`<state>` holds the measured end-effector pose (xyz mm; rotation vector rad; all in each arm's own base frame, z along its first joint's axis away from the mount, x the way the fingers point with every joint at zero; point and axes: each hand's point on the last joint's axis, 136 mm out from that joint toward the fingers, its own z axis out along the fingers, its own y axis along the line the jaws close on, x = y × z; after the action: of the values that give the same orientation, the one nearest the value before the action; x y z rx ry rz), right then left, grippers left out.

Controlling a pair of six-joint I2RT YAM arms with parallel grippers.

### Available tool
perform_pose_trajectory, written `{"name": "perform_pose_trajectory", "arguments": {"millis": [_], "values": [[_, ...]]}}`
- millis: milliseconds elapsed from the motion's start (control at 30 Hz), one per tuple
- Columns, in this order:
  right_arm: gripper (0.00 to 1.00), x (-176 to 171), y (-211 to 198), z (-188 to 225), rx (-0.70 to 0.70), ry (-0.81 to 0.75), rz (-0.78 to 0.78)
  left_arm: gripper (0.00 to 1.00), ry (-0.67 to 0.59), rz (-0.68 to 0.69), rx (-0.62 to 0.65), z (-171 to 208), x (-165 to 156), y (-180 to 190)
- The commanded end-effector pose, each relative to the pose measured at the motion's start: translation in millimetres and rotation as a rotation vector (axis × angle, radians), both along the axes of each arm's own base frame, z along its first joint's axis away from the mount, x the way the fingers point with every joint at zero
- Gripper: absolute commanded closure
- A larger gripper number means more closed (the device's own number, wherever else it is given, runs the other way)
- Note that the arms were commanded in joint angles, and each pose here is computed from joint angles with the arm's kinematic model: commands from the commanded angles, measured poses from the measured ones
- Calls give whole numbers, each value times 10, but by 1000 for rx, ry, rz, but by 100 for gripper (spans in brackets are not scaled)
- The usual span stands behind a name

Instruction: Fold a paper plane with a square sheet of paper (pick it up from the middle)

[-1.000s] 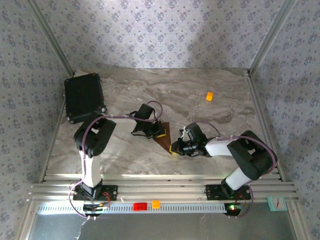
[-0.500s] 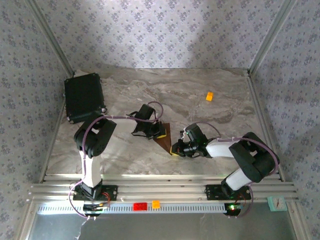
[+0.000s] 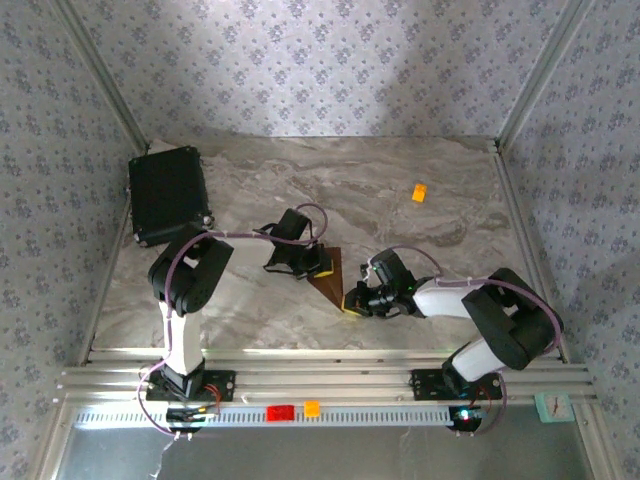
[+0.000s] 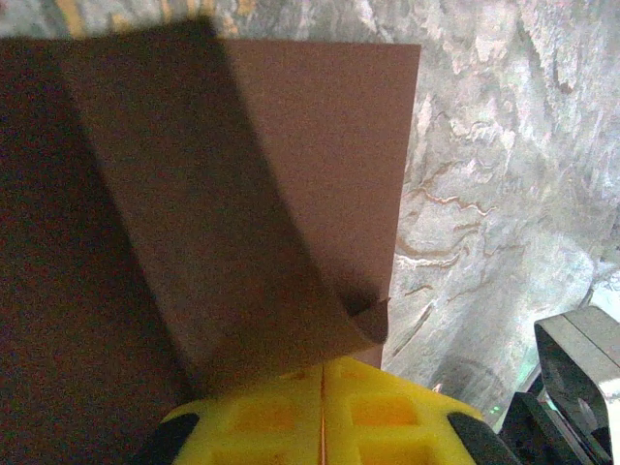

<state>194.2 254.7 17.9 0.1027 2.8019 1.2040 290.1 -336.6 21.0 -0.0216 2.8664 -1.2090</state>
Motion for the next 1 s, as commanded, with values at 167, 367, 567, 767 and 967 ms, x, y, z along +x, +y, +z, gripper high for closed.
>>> {"name": "perform_pose_trajectory", "arguments": {"millis": [167,367,567,767,967], "values": [[91,-338,-204,-187,-153,99,71,91,50,20,83,-256,-80,120],[88,-376,-221,-180,-158,105,75,91,52,17,87,-278,-95,119],[81,-228,-177,138,-98,33,38,92,51,14,89,-287,-115,118],[86,49,-171,502,4,-57,-25,92,51,12,88,-293,-132,109],[97,195,123,565,53,-55,38,92,52,11,86,-296,-125,100]]}}
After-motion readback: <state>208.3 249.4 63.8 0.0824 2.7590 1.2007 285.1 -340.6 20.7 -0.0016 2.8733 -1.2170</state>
